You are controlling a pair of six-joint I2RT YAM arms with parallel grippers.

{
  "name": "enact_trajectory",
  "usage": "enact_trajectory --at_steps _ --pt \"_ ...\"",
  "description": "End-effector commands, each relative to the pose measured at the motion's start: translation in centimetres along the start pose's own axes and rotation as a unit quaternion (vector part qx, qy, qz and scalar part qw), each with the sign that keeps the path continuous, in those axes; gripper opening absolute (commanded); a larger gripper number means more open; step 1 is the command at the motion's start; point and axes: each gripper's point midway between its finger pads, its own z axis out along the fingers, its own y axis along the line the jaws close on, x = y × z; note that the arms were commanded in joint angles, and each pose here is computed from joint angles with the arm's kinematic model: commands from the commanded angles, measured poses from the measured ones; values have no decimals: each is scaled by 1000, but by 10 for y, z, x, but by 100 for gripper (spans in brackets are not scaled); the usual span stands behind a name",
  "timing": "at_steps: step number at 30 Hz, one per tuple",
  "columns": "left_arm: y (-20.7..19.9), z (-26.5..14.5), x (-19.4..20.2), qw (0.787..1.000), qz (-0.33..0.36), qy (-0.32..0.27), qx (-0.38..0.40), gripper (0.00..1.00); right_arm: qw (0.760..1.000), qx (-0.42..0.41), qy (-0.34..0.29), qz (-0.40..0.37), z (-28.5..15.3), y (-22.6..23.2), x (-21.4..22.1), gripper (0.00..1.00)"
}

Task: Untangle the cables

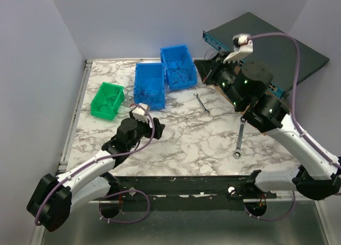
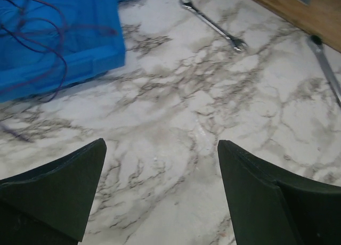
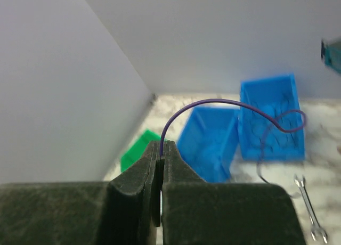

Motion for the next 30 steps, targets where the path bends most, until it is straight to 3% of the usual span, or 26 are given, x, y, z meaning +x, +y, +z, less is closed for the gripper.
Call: enact_trajectory --at_steps 1,4,8,17,22,26,30 --pt "60 -12 -1 983 -15 7 -182 89 998 23 56 32 -19 -30 73 1" --pt "68 -17 -1 978 -24 1 -208 91 992 59 107 42 -43 -64 137 1" --pt "74 -19 3 973 -31 8 -227 92 982 105 141 66 -86 -103 184 1" --pt "72 3 22 971 -33 85 -222 94 974 174 132 51 -152 -156 185 1" --pt "61 25 46 968 -21 167 -188 83 960 229 159 37 -157 -174 200 1" --pt "58 34 56 965 -28 190 -179 72 957 235 164 44 -157 -178 216 1" --pt "56 41 71 956 -32 232 -177 67 955 246 160 32 -156 -185 220 1"
